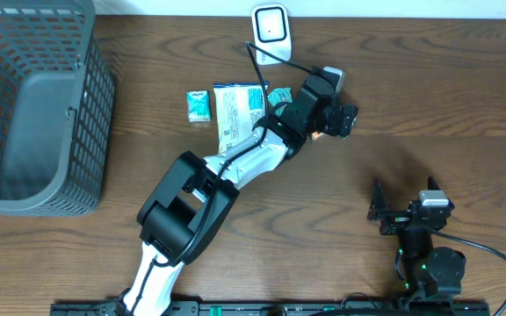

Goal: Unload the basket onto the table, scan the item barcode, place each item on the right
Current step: 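Carry the Zam-Buk tin under the scanner face with the left gripper, then release the Zam-Buk tin on the table right of the orange pack, then move the left gripper into the now-empty basket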

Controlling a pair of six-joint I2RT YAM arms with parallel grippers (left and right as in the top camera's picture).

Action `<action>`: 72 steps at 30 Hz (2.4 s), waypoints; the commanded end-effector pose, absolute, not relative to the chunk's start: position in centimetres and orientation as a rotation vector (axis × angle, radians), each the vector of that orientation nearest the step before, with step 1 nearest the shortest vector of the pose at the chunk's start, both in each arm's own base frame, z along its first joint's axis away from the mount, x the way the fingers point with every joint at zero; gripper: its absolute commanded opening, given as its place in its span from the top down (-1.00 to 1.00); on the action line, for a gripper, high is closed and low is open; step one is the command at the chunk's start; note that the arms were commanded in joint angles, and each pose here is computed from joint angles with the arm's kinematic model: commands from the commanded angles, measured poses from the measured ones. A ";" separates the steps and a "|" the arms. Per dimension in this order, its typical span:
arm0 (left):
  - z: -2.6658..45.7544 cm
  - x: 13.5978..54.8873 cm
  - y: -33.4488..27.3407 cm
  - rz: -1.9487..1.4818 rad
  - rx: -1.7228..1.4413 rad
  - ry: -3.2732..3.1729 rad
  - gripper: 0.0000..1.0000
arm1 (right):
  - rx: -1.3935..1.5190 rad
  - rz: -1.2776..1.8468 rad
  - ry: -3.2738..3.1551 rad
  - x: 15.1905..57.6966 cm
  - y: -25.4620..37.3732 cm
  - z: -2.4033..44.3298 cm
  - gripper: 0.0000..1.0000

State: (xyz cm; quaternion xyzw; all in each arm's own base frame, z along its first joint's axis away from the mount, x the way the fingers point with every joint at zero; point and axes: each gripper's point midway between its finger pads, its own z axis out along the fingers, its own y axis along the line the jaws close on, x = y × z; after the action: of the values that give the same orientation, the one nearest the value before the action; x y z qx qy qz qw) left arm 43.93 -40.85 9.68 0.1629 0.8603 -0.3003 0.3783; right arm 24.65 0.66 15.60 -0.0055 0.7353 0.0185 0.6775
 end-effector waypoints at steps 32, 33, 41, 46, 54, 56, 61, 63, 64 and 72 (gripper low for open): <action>35.9 35.9 6.2 -0.094 -0.430 2.048 -0.97 | 0.006 0.041 1.654 24.6 0.4 15.5 -0.99; 35.8 35.8 6.8 -0.093 -0.466 2.045 -0.96 | 0.006 0.041 1.654 24.6 0.4 15.5 -0.99; 36.5 34.0 13.8 0.098 -0.774 1.915 -0.95 | 0.006 0.041 1.654 24.6 0.4 15.5 -0.99; 36.0 31.3 19.3 0.060 -1.177 1.715 -0.96 | 0.006 0.041 1.654 24.6 0.4 15.5 -0.99; 33.2 30.3 19.2 0.083 -1.245 1.816 -0.96 | 0.006 0.041 1.654 24.6 0.4 15.5 -0.98; 33.0 30.2 19.2 0.085 -1.251 1.826 -0.96 | 0.006 0.041 1.654 24.6 0.4 15.5 -0.98; 32.2 29.8 18.9 0.090 -1.268 1.860 -0.96 | 0.006 0.041 1.654 24.6 0.4 15.5 -0.99; 31.9 29.8 18.9 0.091 -1.273 1.869 -0.96 | 0.006 0.041 1.654 24.6 0.4 15.5 -0.98; 31.9 29.9 18.9 0.091 -1.274 1.870 -0.96 | 0.006 0.041 1.654 24.6 0.4 15.5 -0.99; 31.8 29.9 19.0 0.092 -1.276 1.874 -0.95 | 0.006 0.041 1.654 24.6 0.4 15.5 -0.99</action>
State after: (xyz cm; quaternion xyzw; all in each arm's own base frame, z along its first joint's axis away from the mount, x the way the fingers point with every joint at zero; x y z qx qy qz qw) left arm 29.98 18.66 31.93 -0.5015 0.7524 0.0329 0.4257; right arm 24.65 0.66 15.61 -0.0055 0.7351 0.0185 0.6776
